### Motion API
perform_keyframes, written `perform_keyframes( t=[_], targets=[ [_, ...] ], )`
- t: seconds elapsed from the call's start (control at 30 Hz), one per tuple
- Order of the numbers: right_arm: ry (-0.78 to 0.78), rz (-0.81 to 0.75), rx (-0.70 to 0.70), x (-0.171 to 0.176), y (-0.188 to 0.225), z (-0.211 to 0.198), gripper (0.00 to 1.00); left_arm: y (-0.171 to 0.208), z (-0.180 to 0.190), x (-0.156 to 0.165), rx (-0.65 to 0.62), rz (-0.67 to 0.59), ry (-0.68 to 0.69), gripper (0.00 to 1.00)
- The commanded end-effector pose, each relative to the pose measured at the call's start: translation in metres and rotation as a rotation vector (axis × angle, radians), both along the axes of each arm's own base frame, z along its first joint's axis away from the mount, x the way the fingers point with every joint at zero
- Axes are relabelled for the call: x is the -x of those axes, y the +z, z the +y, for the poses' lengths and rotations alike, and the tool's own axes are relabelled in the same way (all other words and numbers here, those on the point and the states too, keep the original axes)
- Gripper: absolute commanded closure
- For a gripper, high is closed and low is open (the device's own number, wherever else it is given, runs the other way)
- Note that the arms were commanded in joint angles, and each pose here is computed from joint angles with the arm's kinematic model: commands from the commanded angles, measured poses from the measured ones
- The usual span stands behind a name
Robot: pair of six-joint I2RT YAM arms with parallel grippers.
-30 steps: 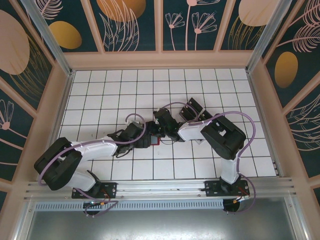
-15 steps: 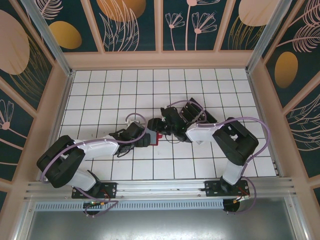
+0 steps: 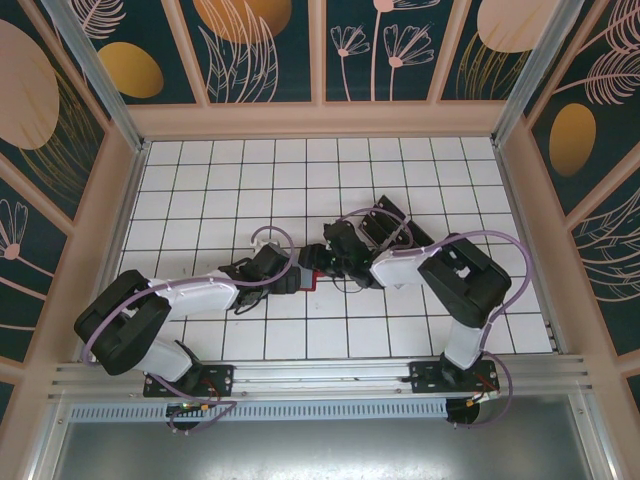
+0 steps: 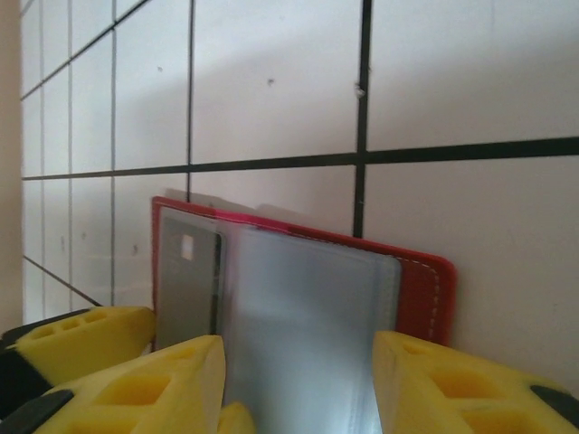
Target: Put the credit cards into the card holder
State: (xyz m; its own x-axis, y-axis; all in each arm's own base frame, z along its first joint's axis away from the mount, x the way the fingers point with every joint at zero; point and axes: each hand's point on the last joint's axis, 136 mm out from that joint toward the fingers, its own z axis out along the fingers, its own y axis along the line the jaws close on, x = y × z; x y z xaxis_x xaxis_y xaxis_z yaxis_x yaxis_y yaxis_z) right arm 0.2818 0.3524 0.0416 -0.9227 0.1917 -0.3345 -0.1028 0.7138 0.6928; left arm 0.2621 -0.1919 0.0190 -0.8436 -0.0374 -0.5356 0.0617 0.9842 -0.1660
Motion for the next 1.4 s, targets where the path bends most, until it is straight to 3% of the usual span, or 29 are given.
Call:
perform_keyframes(
  t=[0.0,0.93,1.37],
  targets=[
    [0.0,0.005,0.012,0.001,-0.008,0.004,0.53,-0.022,0.015,0.017,-0.056,0.089,0.016,0.02],
    [0.056,-0.004,-0.012,0.005,0.001,0.028,0.56,-0.019,0.012,0.018,-0.028,0.073,0.006,0.02],
    [0.058,0.003,-0.063,0.008,0.01,0.033,0.57,0.055,0.015,0.003,0.08,-0.107,0.069,0.01]
  ],
)
